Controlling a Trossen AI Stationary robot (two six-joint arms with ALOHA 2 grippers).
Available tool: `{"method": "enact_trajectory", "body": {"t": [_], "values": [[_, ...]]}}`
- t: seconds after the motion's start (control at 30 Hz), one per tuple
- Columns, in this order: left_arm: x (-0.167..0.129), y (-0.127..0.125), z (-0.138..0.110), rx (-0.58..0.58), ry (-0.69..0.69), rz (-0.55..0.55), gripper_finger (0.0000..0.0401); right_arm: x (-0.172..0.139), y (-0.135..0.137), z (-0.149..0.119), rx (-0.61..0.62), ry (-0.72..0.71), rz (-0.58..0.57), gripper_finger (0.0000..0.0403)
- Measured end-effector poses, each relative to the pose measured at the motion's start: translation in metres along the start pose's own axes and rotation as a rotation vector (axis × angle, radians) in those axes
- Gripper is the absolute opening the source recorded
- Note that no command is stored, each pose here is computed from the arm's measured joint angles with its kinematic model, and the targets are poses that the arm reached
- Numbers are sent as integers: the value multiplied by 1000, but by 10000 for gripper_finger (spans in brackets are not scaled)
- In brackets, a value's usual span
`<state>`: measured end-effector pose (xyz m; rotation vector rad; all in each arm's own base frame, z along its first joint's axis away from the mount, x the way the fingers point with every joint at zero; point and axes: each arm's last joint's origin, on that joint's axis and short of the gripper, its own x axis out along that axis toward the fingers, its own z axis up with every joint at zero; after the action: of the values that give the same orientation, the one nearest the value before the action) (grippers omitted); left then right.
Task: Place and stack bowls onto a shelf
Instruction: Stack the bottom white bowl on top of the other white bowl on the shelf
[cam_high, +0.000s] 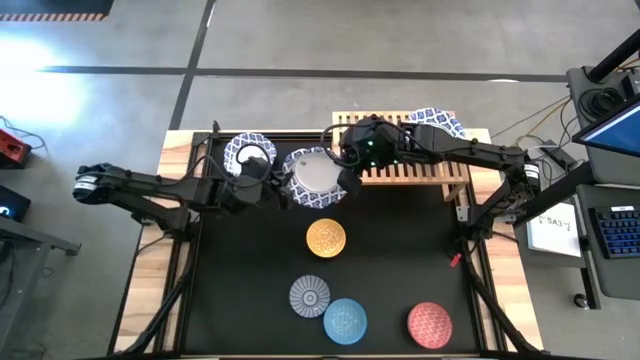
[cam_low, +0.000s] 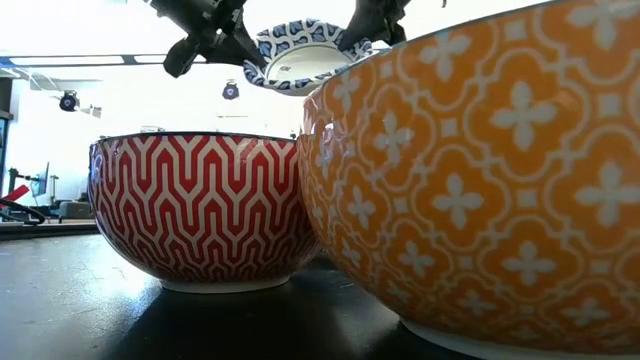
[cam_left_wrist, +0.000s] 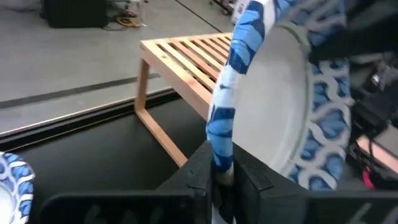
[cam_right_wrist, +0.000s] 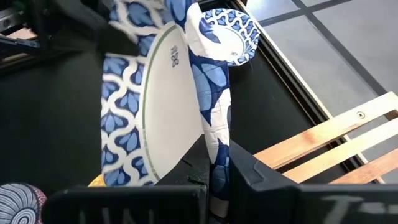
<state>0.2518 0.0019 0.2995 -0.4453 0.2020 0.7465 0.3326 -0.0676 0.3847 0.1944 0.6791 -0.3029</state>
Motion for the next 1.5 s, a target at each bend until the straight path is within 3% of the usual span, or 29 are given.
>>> {"method": "enact_trajectory", "body": {"t": [0.37, 0.53, 0.67, 0.97, 1.23, 1.5], "values": [[0, -3, 0, -7, 38, -71, 121, 0, -4, 1, 7, -2, -18, 9], [-2, -7, 6, -24, 16, -148, 150, 0, -23, -5, 57, 61, -142, 9], [-4, -8, 10, -3, -9, -172, 157, -1, -40, -10, 86, 122, -243, 9], [-6, -10, 8, 28, 15, -210, 158, -18, -75, -4, 218, 126, -303, 9], [-6, -11, 7, 85, 49, -262, 158, -43, -113, 0, 427, 134, -403, 9], [-6, -8, 2, 257, 76, -238, 158, -65, -127, -4, 609, 188, -473, 9]]}}
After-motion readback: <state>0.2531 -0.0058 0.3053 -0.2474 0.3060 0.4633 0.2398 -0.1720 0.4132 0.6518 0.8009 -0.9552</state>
